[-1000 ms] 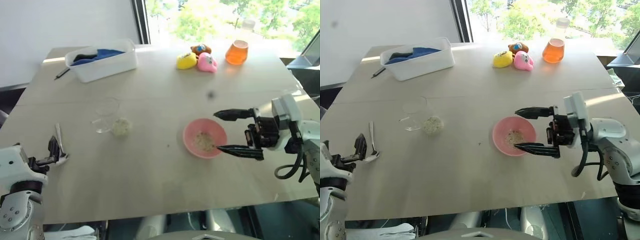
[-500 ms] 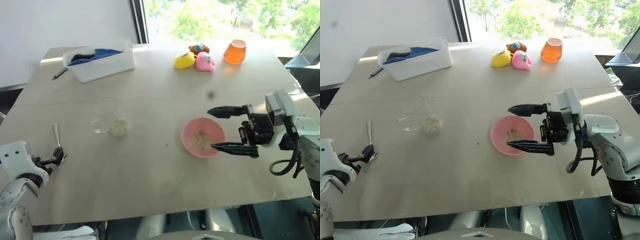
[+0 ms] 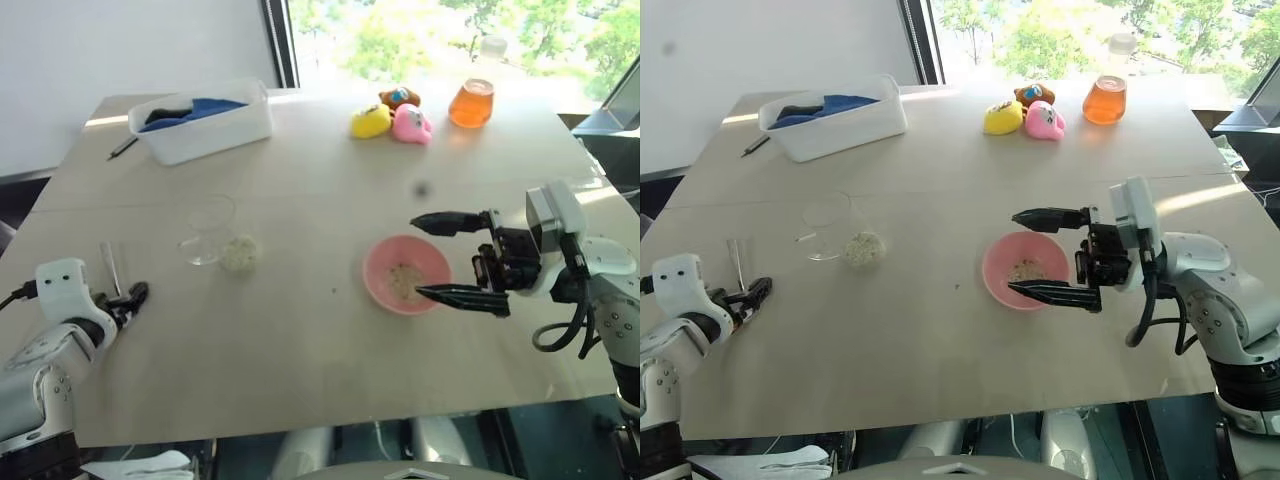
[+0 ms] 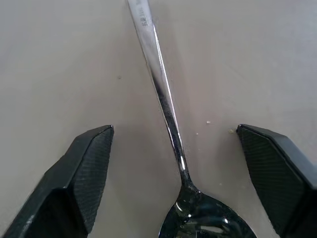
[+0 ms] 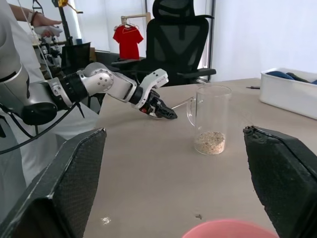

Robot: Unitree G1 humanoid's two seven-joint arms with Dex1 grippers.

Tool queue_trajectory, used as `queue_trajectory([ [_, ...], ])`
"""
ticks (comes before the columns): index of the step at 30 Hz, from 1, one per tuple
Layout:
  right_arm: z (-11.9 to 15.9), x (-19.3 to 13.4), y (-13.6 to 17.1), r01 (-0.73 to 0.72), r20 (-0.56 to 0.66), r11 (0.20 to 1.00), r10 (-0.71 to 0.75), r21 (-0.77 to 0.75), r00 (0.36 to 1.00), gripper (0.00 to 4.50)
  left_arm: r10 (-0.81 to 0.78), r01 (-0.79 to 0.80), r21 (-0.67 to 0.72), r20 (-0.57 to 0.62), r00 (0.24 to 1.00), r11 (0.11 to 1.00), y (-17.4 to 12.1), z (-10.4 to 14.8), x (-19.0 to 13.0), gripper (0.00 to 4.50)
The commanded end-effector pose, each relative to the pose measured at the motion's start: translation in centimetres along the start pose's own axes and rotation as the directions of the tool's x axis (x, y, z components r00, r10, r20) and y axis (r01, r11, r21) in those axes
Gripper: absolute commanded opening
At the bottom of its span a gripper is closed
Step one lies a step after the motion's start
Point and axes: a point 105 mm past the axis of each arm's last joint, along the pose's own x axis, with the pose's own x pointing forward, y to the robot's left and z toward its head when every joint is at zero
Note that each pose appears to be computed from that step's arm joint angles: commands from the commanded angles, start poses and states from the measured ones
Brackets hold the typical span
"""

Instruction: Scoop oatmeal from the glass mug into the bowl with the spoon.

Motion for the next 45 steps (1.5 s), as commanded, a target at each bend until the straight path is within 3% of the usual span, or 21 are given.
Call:
queue_trajectory([
  [1, 0.9, -0.2, 0.1, 0.002, 0.012, 0.999, -0.002, -0.047, 1.0, 4.5, 0.054, -0.058, -0.04, -0.093, 0.994, 0.998, 1.2, -2.6, 0.0, 2.15],
  [4, 0.9, -0.1, 0.1, 0.006, 0.014, 0.999, -0.005, -0.05, 1.0, 4.5, 0.079, -0.085, -0.051, -0.11, 0.991, 0.995, 1.7, -3.4, -0.3, 0.89],
  [5, 0.9, -0.1, 0.1, 0.007, 0.015, 0.999, -0.006, -0.05, 1.0, 4.5, 0.085, -0.093, -0.06, -0.115, 0.99, 0.994, 1.9, -3.8, -0.4, 0.27],
  [6, 0.9, 0.0, 0.1, 0.007, 0.016, 0.999, -0.006, -0.05, 1.0, 4.5, 0.091, -0.099, -0.068, -0.119, 0.989, 0.993, 2.0, -4.0, -0.5, 0.04],
  [13, 1.1, 0.1, -0.3, 0.009, 0.016, 0.998, -0.008, -0.054, 1.0, 4.5, 0.141, -0.153, -0.123, -0.104, 0.985, 0.981, 2.8, -5.6, -1.9, 0.04],
  [19, 0.9, 0.2, -0.4, 0.004, 0.013, 0.999, -0.003, -0.048, 1.0, 4.5, 0.105, -0.099, -0.098, 0.059, 0.993, 0.99, 2.6, -5.1, -4.8, 0.04],
  [22, 0.9, 0.3, -0.5, 0.0, 0.016, 0.999, 0.001, -0.04, 1.0, 4.5, 0.021, 0.019, -0.162, 0.245, 0.969, 0.987, 1.2, -3.1, -6.6, 0.04],
  [24, 0.7, 0.4, -0.5, -0.013, 0.014, 0.999, 0.014, -0.036, 1.0, 4.5, -0.149, 0.177, -0.08, 0.277, 0.949, 0.981, -1.5, -3.2, -8.2, 0.04],
  [26, 0.5, 0.5, -0.5, -0.026, 0.011, 0.999, 0.026, -0.027, 1.0, 4.5, -0.258, 0.258, 0.025, 0.193, 0.947, 0.966, -2.9, -5.2, -10.1, 0.04],
  [29, 0.3, 0.4, -0.5, -0.033, 0.007, 0.999, 0.033, -0.01, 0.999, 4.5, -0.29, 0.282, 0.072, 0.151, 0.945, 0.957, -2.7, -6.2, -11.8, 0.04],
  [33, -0.4, 0.5, -0.2, -0.049, -0.013, 0.998, 0.049, 0.035, 0.999, 4.5, -0.423, 0.392, 0.26, 0.071, 0.903, 0.882, -4.0, -7.3, -13.8, 0.04],
  [38, -1.1, 0.6, -0.4, -0.025, -0.023, 0.997, 0.026, 0.074, 0.999, 4.5, -0.585, 0.495, 0.404, 0.133, 0.8, 0.769, -7.9, -5.7, -14.1, 0.04],
  [45, -2.6, 1.4, -2.1, 0.151, -0.088, 0.981, -0.141, 0.118, 0.986, 4.5, -0.738, 0.578, 0.498, 0.214, 0.64, 0.646, -15.4, -3.7, -13.0, 0.04],
])
